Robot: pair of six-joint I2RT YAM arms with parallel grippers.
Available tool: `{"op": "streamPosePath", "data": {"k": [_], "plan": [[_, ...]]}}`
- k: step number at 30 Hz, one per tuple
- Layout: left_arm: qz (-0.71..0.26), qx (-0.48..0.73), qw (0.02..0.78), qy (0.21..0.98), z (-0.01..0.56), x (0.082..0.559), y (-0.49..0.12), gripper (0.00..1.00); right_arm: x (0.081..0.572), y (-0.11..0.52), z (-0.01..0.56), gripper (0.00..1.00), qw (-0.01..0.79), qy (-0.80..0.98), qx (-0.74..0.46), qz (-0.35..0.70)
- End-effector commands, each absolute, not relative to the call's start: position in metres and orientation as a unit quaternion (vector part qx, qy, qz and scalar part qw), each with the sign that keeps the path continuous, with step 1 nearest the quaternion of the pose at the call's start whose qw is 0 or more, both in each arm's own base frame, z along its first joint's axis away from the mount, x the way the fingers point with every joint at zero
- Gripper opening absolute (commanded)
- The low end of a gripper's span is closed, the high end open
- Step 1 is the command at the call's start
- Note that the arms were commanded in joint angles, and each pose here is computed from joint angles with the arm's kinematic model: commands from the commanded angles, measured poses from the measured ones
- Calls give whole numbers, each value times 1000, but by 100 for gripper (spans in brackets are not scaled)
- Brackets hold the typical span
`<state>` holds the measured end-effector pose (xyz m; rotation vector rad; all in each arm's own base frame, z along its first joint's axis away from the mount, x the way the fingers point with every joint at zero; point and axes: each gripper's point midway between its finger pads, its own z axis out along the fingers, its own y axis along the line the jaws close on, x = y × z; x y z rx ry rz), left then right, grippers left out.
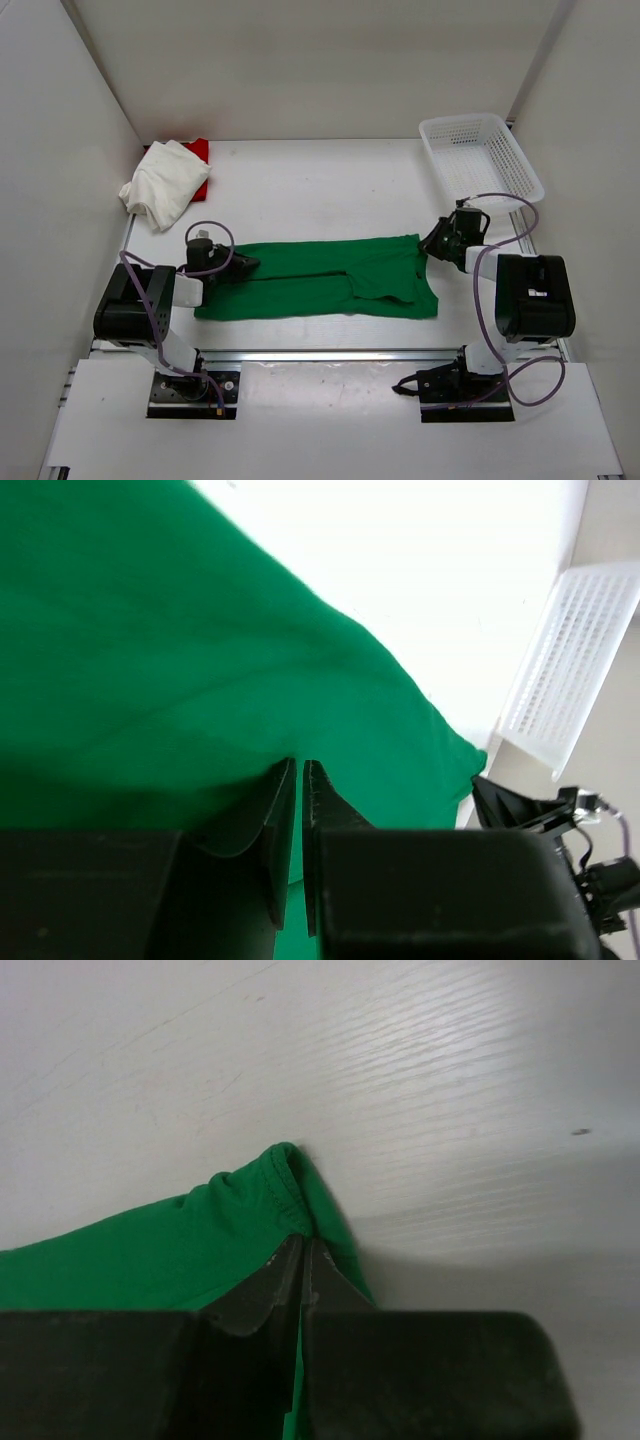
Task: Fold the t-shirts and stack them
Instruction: Rotate the tshirt 90 degrees
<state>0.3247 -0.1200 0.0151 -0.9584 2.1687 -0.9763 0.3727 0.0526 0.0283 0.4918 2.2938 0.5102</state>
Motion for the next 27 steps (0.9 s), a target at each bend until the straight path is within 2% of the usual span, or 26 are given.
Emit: {"op": "streamPosePath", "data": {"k": [1,4,7,10,12,14,16,20,25,27], "plan": [[-351,-398,292,796,12,319,-102,20,385,26,39,0,397,873,226,172],[-374,-416,317,765,28,323,-96,20,387,34,55,9,408,870,210,182],[-393,-384,344,762,56,332,-108,25,387,49,74,34,420,872,182,172],[-380,-302,387,784,98,348,-128,29,378,57,96,42,436,869,168,163],[-378,-257,427,781,134,354,-140,31,367,71,106,41,442,865,155,178],[-375,-220,432,790,139,344,-156,33,347,93,99,32,425,874,133,196],[-381,-192,423,799,139,332,-168,32,322,123,82,19,400,885,106,214],[-367,-117,368,846,109,299,-195,30,286,165,41,6,334,913,63,227],[-386,-83,313,864,89,265,-205,30,289,181,3,5,267,932,57,239],[-389,-82,316,861,92,262,-203,32,317,185,2,4,261,931,57,248]]}}
